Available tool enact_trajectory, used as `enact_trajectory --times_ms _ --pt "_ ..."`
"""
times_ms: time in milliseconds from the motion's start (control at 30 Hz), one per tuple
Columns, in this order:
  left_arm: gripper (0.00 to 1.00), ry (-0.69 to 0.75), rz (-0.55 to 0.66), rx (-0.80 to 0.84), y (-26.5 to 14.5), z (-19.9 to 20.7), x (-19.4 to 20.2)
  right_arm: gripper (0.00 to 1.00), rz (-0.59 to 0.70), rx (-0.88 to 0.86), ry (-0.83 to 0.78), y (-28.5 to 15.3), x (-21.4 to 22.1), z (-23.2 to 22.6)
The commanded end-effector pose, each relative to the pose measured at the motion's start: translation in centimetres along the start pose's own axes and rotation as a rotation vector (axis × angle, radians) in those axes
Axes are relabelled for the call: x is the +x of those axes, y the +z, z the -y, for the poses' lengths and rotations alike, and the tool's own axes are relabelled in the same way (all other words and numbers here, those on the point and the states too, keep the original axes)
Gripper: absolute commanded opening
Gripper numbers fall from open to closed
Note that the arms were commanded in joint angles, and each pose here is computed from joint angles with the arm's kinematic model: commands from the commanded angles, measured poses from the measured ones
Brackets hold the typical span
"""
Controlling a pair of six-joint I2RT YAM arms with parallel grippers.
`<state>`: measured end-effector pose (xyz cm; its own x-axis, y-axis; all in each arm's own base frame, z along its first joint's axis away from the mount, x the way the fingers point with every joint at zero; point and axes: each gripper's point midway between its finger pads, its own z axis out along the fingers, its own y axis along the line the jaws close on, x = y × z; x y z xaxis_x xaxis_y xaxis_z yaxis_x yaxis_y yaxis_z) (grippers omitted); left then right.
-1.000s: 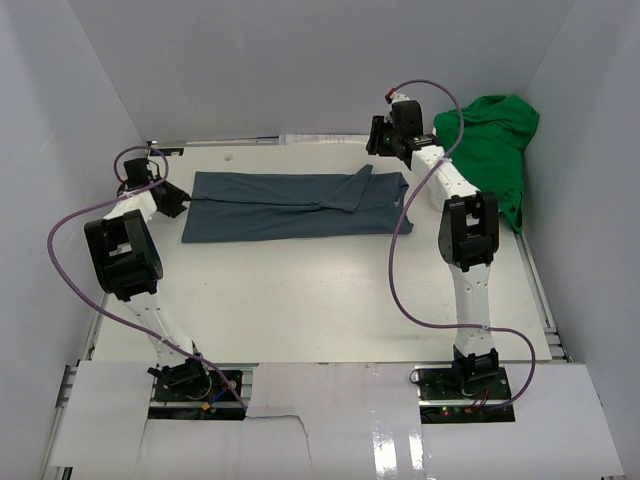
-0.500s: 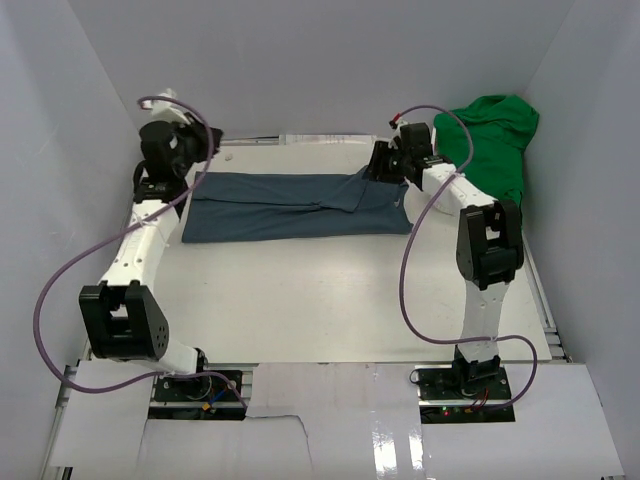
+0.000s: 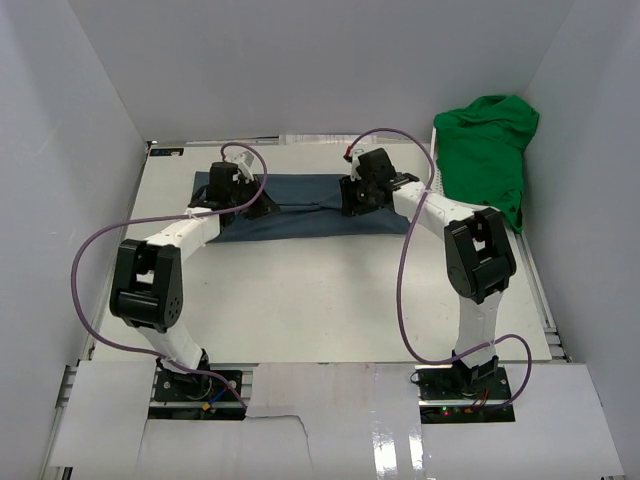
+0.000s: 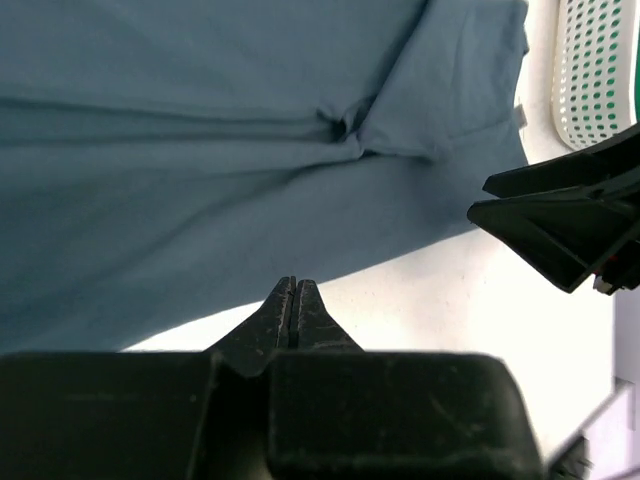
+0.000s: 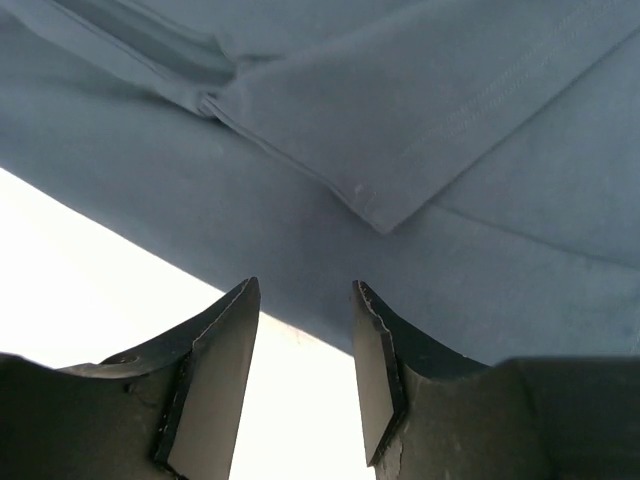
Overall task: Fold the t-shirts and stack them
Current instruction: Fold the other side of the tshirt into a rectangle
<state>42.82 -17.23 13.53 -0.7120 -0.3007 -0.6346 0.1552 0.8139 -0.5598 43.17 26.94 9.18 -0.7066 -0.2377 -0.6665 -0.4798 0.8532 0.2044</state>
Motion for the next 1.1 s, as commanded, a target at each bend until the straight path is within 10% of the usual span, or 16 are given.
enact_trajectory --times_ms 0,400,1067 --pt "0.0 -0.073 -0.03 0.113 0.5 2.3 -0.2 0.47 0.011 0.069 -0.034 -0.5 -0.5 1.4" --pt "0.0 -0.132 -0.166 0.213 4.8 6.6 3.5 0.5 -0.043 0.086 -0.002 2.4 0.5 2.1" --pt "0.0 -0.152 -0.293 0.105 8.2 2.0 9.4 0.44 -0.035 0.098 -0.034 4.9 -1.3 2.7"
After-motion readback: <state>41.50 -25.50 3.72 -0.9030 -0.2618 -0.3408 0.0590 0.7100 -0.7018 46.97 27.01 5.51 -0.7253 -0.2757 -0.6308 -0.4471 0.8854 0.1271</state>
